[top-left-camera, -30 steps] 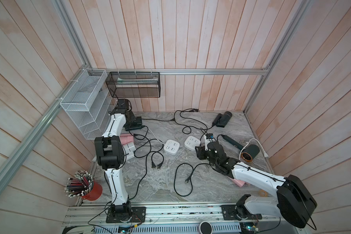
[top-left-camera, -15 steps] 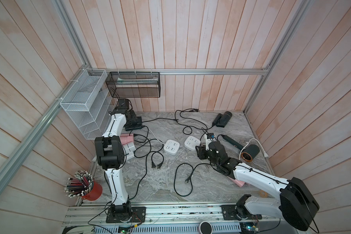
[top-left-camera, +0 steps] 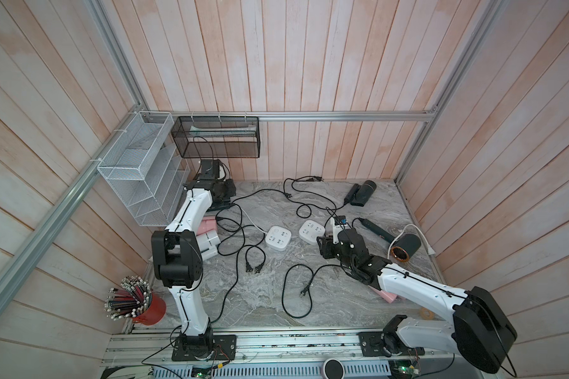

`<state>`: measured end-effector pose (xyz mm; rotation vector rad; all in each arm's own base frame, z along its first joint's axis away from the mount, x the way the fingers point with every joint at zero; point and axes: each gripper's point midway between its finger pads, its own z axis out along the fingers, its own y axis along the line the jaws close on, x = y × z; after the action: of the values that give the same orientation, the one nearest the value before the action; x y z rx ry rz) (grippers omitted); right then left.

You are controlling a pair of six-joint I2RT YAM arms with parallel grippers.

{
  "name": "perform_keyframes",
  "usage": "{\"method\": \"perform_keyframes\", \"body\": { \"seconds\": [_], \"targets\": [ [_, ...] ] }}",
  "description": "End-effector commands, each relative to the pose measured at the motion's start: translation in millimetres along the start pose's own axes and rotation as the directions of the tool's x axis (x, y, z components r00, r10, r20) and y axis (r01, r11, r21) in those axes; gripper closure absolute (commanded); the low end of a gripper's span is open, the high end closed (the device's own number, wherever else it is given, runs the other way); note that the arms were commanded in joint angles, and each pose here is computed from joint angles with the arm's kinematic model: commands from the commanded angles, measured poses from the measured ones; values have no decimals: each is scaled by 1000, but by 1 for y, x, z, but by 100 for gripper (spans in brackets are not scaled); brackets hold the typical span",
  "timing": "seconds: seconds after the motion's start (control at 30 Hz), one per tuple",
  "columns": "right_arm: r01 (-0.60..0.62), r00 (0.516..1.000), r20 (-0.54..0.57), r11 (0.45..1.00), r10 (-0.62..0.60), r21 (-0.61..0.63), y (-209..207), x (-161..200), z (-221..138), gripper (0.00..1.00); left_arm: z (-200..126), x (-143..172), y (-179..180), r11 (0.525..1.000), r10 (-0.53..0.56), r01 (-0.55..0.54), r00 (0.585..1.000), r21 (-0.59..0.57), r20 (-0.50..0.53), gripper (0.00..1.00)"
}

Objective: Charge the blow dryers
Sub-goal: Move the charging cable to the center of the board, then pick up the charging cable from the center of the board.

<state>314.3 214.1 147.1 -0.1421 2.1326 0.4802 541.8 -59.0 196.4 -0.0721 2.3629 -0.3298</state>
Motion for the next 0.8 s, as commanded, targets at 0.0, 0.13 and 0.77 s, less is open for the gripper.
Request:
{"method": "perform_keyframes", "body": {
  "seconds": [0.0, 0.13, 0.77],
  "targets": [
    [12, 1000, -16, 1000, -12, -1, 0, 3, 3, 47, 20, -2, -15, 995, 86, -85, 996, 53, -18, 51],
    [10, 1000, -21, 1000, -11, -6, 1, 5, 6, 48, 49, -7, -17, 992, 125, -124, 992, 21, -12, 49],
    [24, 998, -56, 1000, -24, 6, 1, 12, 21, 48, 131, 27, 35, 942, 207, -253, 955, -218, -214, 46]
  ]
}}
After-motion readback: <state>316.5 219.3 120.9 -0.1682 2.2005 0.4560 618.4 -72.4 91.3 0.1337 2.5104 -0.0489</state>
